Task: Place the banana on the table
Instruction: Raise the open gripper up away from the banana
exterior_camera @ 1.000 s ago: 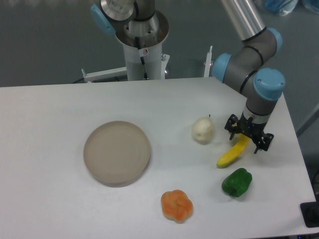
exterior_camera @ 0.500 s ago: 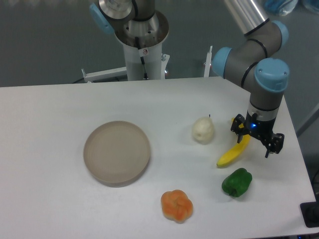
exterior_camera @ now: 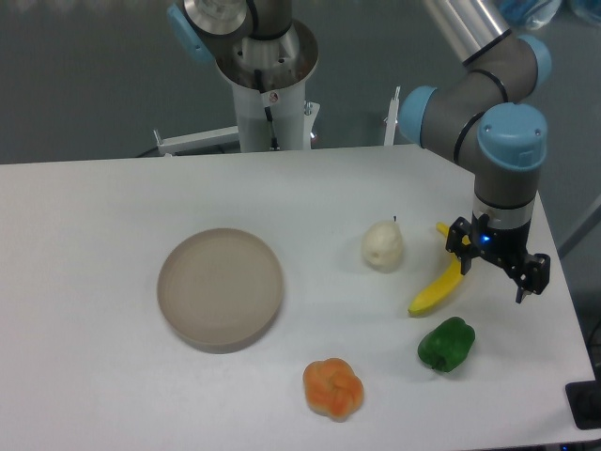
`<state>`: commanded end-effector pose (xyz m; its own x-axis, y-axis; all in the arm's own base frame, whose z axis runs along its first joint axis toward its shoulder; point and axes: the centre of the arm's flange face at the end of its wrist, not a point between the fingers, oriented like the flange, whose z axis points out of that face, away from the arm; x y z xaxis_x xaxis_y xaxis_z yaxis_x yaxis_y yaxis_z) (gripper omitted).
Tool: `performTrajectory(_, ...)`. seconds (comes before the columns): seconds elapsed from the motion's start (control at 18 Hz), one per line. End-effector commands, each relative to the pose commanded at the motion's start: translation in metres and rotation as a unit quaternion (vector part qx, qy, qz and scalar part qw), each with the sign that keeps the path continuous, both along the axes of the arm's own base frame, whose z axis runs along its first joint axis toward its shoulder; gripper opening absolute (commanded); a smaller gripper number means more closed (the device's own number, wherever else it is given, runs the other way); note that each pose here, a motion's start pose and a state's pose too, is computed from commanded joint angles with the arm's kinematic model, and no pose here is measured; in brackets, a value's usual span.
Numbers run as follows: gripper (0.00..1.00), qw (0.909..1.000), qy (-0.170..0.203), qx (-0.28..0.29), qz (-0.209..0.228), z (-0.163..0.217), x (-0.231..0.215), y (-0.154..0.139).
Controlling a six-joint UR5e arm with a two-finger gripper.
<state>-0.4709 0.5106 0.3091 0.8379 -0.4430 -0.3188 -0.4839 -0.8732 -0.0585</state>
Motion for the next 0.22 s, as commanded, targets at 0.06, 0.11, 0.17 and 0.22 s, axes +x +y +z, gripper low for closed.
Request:
performTrajectory(0.06,1.0,1.0,-0.001,0.0,0.0,-0.001,-0.0002,0.0001)
performTrajectory(0.11,1.0,1.0,0.0,0.0,0.0,-0.0006,-0.0009,0.0007)
performTrajectory(0.17,1.0,1.0,0.0,0.001,0.0,0.0001,-0.0004,0.0016)
performTrajectory(0.22,1.0,1.0,0.0,0.0,0.0,-0.0009,-0.0006,0.0018)
